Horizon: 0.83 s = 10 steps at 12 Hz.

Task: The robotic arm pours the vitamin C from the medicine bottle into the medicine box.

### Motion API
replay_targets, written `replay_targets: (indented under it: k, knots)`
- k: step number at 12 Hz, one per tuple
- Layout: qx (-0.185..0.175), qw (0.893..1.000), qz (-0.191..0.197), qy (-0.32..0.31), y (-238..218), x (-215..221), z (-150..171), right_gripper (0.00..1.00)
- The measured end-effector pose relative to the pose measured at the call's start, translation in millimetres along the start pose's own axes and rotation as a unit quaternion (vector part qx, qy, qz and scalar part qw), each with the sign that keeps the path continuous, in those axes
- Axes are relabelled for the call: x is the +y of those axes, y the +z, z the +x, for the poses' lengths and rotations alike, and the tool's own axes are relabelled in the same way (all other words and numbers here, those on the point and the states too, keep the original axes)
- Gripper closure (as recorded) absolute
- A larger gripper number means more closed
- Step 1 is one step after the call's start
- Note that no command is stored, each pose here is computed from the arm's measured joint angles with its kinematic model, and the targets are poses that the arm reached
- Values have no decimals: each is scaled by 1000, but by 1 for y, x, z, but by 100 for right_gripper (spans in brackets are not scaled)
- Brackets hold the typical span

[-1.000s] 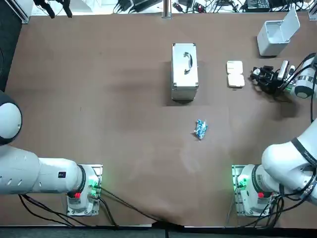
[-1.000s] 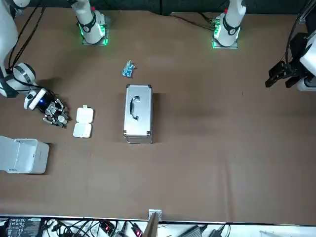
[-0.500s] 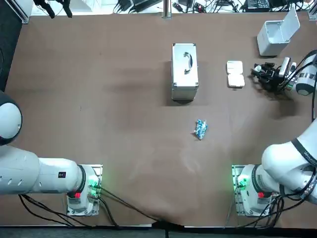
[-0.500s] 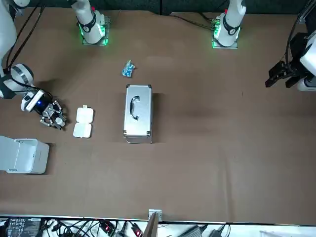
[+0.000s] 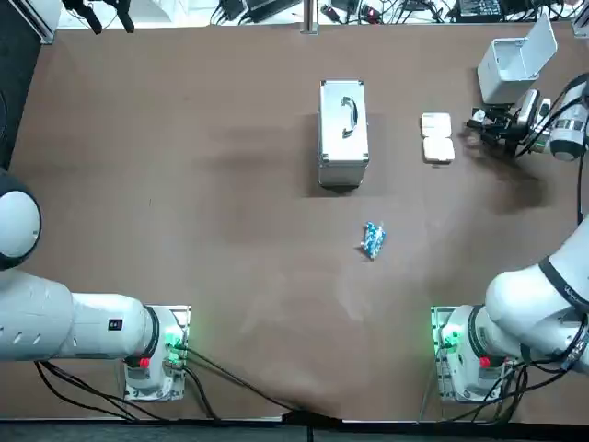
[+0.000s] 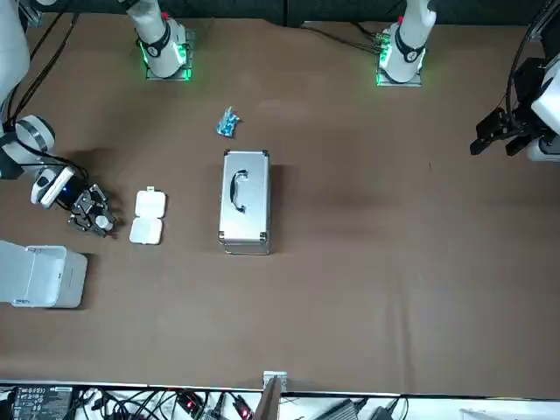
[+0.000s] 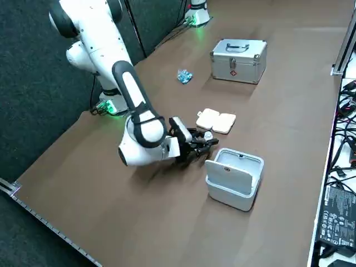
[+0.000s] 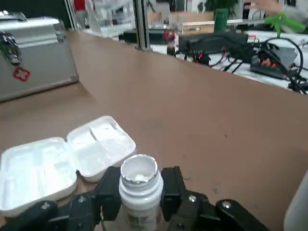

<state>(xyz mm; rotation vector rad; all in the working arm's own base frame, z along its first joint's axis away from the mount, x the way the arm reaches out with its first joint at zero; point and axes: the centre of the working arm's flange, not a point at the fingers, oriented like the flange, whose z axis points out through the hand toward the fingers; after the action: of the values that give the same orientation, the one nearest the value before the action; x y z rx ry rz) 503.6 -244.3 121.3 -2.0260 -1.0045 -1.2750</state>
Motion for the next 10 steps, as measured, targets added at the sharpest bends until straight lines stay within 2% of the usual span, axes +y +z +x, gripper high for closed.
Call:
replay_targets:
  k: [3,4,5,10]
  knots:
    - [-47,999,-4,-5,7,6,17,56]
    - [-81,997,5,-5,12,8,35,56]
    - [-97,995,9,-1,15,9,45,56]
    - [-139,990,9,5,40,9,83,56]
